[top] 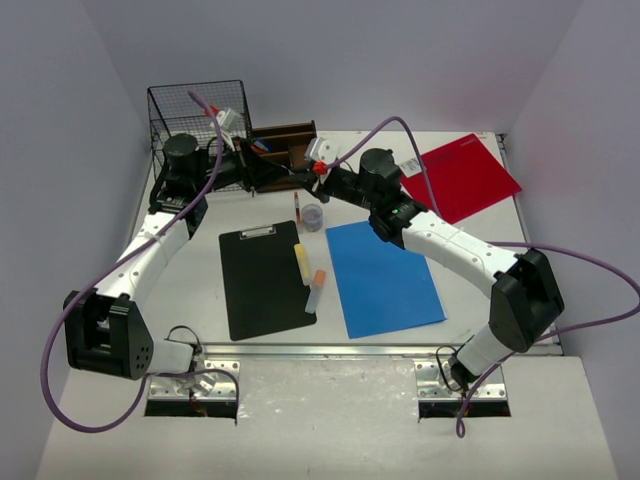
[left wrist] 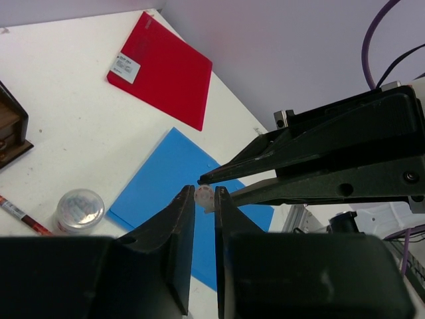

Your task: Organize the desk

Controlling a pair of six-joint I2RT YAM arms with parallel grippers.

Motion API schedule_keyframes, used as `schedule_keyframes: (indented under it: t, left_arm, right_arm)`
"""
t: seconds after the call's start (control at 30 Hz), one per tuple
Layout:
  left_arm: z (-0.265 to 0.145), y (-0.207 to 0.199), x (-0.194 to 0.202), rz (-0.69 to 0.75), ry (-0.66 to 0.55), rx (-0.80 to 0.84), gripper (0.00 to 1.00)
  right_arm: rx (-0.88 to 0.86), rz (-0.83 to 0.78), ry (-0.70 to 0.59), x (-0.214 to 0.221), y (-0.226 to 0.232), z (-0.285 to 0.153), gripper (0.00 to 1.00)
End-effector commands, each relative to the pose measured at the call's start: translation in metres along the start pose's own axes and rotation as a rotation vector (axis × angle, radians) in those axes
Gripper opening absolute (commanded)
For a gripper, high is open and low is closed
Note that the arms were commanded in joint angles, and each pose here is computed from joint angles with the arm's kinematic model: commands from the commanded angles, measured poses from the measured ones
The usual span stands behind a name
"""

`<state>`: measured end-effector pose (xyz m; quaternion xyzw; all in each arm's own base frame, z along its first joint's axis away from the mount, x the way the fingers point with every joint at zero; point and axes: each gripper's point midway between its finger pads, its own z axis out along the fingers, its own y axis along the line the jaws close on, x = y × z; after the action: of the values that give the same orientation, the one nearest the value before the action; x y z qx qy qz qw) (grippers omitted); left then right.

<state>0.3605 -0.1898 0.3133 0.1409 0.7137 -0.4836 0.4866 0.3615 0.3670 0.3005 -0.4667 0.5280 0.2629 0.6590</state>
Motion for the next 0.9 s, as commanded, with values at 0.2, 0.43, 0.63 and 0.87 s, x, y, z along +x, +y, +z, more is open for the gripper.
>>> schedule_keyframes:
  t: [0.2,0.43,0.63,0.87]
  left_arm:
    - [0.004,-0.013,-0.005,-0.005,0.015,0.063,0.00]
    - [0.006,0.020,-0.026,0.073,-0.035,-0.126,0.00]
    - [0.001,0.070,-0.074,0.265,-0.079,-0.418,0.00]
    - [0.002,0.134,-0.116,0.409,-0.107,-0.692,0.00]
  right_arm:
    - [0.027,-0.072,-0.128,-0.037,-0.008,0.008,0.00]
    - [0.042,-0.043,-0.106,-0.033,-0.008,0.005,0.65]
    - [0.117,-0.028,-0.021,-0.011,-0.021,-0.014,0.98]
    - [0.236,0.188,0.174,0.053,-0.053,-0.054,0.99]
